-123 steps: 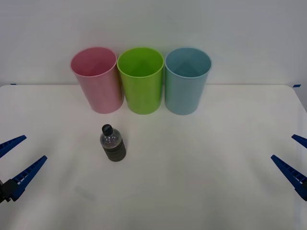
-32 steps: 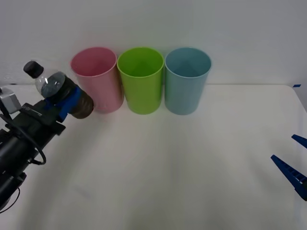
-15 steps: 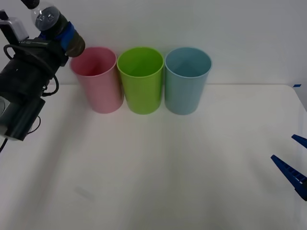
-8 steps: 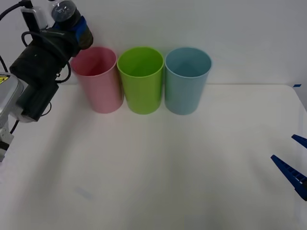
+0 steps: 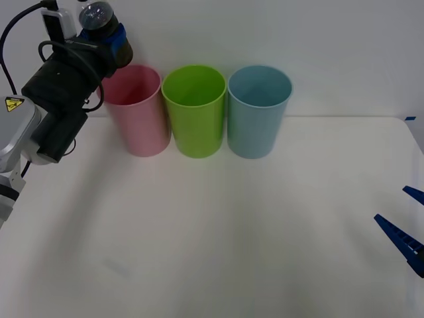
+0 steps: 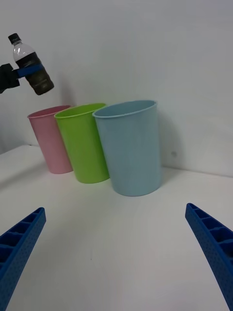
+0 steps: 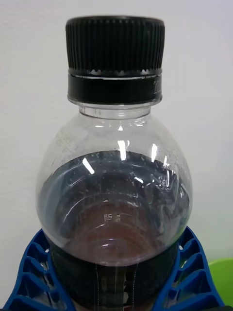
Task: Grasp the object on the table and drop it into the matching bin: aluminum can to the light blue bin, PET bottle to the pink bin.
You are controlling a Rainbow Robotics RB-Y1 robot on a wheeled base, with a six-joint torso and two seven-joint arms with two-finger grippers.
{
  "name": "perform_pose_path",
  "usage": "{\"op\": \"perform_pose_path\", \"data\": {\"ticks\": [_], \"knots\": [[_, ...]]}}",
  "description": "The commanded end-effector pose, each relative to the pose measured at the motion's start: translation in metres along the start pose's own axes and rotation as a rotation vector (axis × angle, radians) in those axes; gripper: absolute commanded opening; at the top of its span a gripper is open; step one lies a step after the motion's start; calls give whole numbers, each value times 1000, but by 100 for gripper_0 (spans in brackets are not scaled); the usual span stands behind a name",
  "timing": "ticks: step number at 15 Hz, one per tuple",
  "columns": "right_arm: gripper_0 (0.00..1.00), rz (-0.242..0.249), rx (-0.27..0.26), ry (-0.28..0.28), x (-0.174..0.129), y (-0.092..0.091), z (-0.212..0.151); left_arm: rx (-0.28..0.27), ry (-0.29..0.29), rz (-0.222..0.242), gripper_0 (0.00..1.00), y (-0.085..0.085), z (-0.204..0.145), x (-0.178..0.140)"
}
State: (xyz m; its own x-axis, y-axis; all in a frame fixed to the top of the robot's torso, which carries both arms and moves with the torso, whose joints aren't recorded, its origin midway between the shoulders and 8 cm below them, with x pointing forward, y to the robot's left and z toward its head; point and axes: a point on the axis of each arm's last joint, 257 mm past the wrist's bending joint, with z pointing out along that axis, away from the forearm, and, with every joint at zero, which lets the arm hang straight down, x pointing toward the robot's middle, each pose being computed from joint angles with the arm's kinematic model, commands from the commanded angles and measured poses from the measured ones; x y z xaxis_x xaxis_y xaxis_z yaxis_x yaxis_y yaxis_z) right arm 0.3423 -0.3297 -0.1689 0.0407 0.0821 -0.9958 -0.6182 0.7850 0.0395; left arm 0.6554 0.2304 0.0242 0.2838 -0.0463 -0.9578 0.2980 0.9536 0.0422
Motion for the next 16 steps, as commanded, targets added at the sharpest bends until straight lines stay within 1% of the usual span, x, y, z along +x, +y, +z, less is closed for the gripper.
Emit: {"op": "perform_pose_path", "data": {"ticks": [1,5,7,8,11,12,13,16], "knots": [[100,0,0,0,0,0,0,-1,-1,1,100,0,0,0],[100,0,0,0,0,0,0,-2,0,-9,100,1,0,0],[100,0,0,0,0,0,0,7,2,-15,100,-2,-1,1],[100,0,0,0,0,0,0,19,5,-18,100,-5,-1,2],[100,0,0,0,0,0,0,51,21,-28,100,-6,-8,7],[100,0,0,0,0,0,0,55,24,-35,100,-5,-14,8],[100,0,0,0,0,0,0,60,22,-60,100,-4,-22,7],[100,0,0,0,0,0,0,77,33,-95,100,-3,-49,11]]}}
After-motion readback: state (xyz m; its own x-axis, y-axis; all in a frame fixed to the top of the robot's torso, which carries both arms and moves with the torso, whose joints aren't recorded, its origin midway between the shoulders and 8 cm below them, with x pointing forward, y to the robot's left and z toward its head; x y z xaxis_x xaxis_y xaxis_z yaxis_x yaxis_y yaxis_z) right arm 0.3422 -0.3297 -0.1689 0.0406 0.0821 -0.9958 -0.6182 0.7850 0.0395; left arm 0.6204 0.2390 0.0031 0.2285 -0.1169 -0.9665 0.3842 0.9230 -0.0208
